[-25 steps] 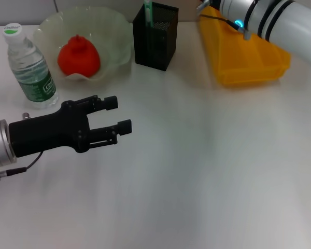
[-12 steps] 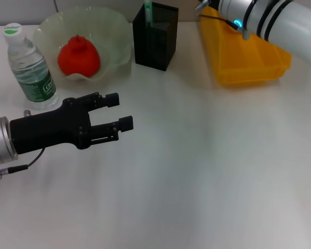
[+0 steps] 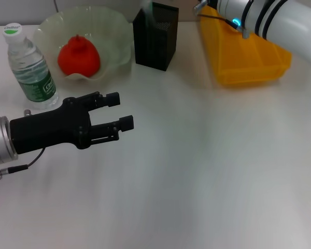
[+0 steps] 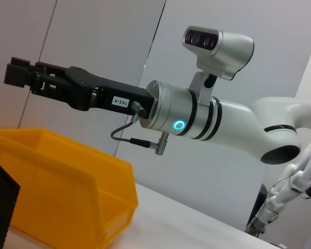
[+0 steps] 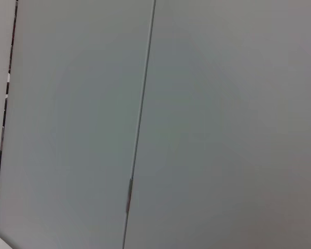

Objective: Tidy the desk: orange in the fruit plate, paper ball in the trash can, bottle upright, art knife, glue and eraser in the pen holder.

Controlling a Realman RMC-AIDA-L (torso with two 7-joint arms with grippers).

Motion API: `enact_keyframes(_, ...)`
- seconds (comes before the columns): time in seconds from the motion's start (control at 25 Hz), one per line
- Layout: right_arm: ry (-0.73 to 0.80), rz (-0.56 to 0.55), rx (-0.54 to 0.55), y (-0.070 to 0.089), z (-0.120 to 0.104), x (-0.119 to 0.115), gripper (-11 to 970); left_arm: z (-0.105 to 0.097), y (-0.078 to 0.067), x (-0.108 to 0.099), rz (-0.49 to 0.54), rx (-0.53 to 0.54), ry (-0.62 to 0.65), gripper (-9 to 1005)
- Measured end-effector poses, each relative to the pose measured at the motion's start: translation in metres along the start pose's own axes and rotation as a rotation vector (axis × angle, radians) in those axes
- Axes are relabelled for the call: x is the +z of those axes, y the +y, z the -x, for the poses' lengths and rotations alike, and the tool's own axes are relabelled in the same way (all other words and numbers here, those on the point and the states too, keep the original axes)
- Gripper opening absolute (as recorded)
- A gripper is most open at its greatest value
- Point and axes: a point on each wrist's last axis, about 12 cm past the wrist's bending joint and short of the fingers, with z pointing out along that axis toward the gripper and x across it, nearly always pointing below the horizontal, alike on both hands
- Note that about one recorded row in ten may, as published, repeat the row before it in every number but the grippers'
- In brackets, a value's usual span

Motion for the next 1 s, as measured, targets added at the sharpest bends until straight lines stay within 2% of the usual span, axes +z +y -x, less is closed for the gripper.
enact_keyframes(0.12, -0.002, 0.0, 0.003, 0.0, 0.0, -0.001, 245, 0.001, 0.0, 0.0, -0.005, 0.001, -0.001, 786)
enact_keyframes(0.24, -0.001, -0.002, 0.011, 0.0, -0.001, -0.001, 476, 0.001, 0.0, 0.0, -0.011, 0.003, -0.002, 786)
enact_keyframes(0.44, -0.003, -0.011, 0.04, -0.002, -0.002, -0.003, 627, 0.002, -0.001, 0.0, -0.014, 0.003, -0.003, 786)
enact_keyframes(0.48, -0.008, -0.014, 0.063, -0.002, -0.003, -0.004, 654, 0.002, -0.001, 0.0, -0.014, 0.003, -0.003, 786)
enact_keyframes(0.52, -0.034, -0.022, 0.136, -0.006, -0.004, -0.01, 681, 0.002, -0.001, 0.0, -0.015, 0.007, -0.003, 786)
enact_keyframes(0.56, -0.034, -0.022, 0.136, -0.006, -0.004, -0.01, 709, 0.002, -0.001, 0.0, -0.015, 0.007, -0.003, 786)
enact_keyframes(0.6, -0.08, -0.02, 0.212, -0.011, -0.005, -0.022, 736, 0.003, -0.001, 0.001, -0.02, 0.013, -0.004, 786)
enact_keyframes(0.64, -0.08, -0.02, 0.212, -0.011, -0.005, -0.022, 763, 0.003, -0.001, 0.001, -0.02, 0.013, -0.004, 786)
enact_keyframes(0.72, -0.162, 0.031, 0.303, -0.014, -0.007, -0.048, 795, 0.006, -0.002, 0.003, -0.041, 0.023, -0.011, 786)
enact_keyframes(0.76, -0.162, 0.031, 0.303, -0.014, -0.007, -0.048, 799, 0.006, -0.002, 0.003, -0.041, 0.023, -0.011, 786)
enact_keyframes(0.8, -0.205, 0.094, 0.36, -0.014, -0.009, -0.069, 804, 0.008, -0.003, 0.006, -0.062, 0.031, -0.015, 786)
enact_keyframes(0.84, -0.205, 0.094, 0.36, -0.014, -0.009, -0.069, 808, 0.008, -0.003, 0.006, -0.062, 0.031, -0.015, 786)
enact_keyframes(0.88, -0.237, 0.167, 0.4, -0.012, -0.008, -0.091, 813, 0.008, -0.004, 0.007, -0.07, 0.036, -0.017, 786)
enact_keyframes(0.92, -0.237, 0.167, 0.4, -0.012, -0.008, -0.091, 813, 0.009, -0.004, 0.008, -0.079, 0.042, -0.019, 786)
enact_keyframes(0.96, -0.249, 0.221, 0.418, -0.011, -0.009, -0.106, 813, 0.009, -0.005, 0.009, -0.086, 0.047, -0.02, 786)
enact_keyframes(1.0, -0.25, 0.33, 0.438, -0.007, -0.009, -0.13, 813, 0.01, -0.005, 0.01, -0.092, 0.051, -0.021, 786)
